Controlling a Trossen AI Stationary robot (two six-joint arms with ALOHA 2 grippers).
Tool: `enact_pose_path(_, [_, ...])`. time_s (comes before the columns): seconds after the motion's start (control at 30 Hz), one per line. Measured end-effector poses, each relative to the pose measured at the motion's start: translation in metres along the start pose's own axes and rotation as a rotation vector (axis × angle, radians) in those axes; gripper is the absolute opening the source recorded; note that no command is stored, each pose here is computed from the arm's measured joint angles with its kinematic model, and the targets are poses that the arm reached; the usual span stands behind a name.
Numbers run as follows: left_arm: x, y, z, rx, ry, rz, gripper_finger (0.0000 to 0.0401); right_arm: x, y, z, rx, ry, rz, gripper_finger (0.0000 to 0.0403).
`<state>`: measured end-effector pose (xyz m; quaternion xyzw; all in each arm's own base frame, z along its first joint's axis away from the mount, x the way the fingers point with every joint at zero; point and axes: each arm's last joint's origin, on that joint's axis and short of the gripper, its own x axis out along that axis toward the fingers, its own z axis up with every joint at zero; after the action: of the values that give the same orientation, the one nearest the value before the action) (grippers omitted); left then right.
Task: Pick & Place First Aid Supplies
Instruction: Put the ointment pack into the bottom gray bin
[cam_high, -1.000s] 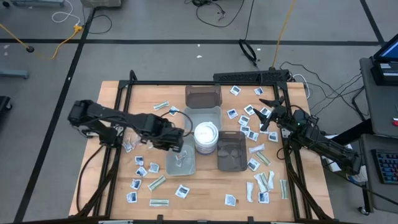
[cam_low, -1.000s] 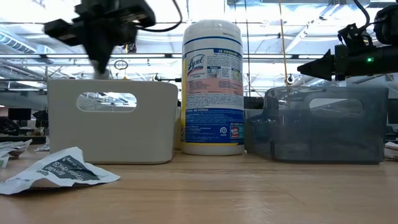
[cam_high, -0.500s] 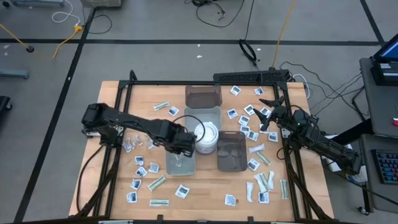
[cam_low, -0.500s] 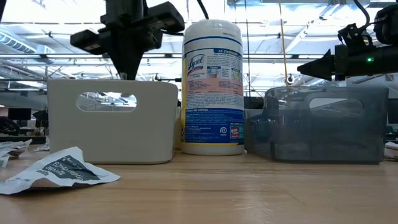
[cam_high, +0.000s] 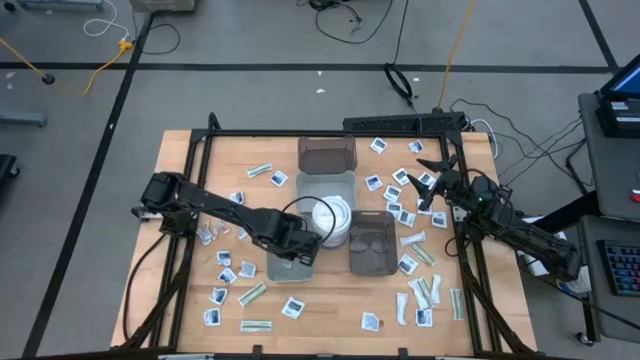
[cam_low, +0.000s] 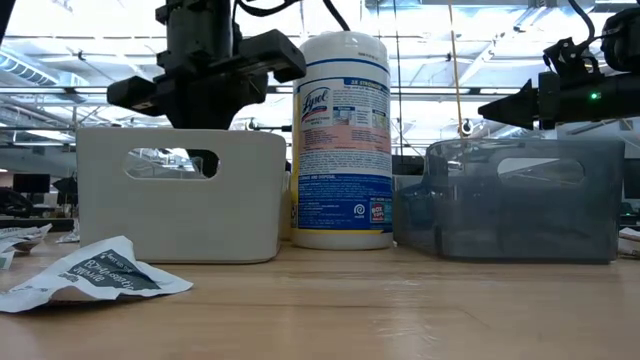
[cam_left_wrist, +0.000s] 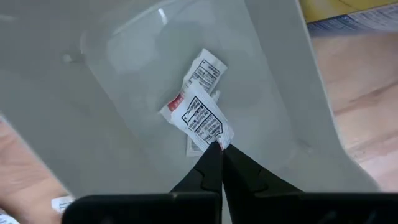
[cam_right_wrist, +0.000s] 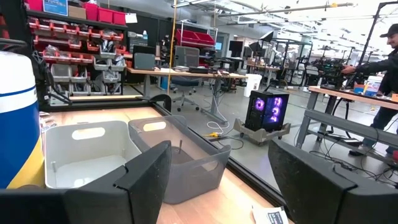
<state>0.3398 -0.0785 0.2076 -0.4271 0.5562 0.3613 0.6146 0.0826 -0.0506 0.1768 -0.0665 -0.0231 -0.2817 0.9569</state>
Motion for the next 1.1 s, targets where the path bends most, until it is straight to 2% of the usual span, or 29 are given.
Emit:
enact_pose_path(0.37, [0.000,0.000,0.000,-0.010,-0.004,0.001,0.0051,0.000,0.000,0.000,0.000,0.000,0.000,0.0263])
enact_pose_path(0.67, [-0.001,0.000,0.000,-0.010,-0.005,0.000,0.0138,0.000,0.000,0.000,0.000,0.000,0.000,0.0263])
enact_pose_path(0.8, [-0.011,0.003,0.002,-0.004,-0.014,-0.025,0.0165,0.000,0.000,0.000,0.000,0.000,0.000,0.0263])
enact_pose_path(1.1, [-0.043,0.013,0.009,-0.034,-0.055,-0.116,0.0168,0.000,0.000,0.000,0.000,0.000,0.000,0.0263])
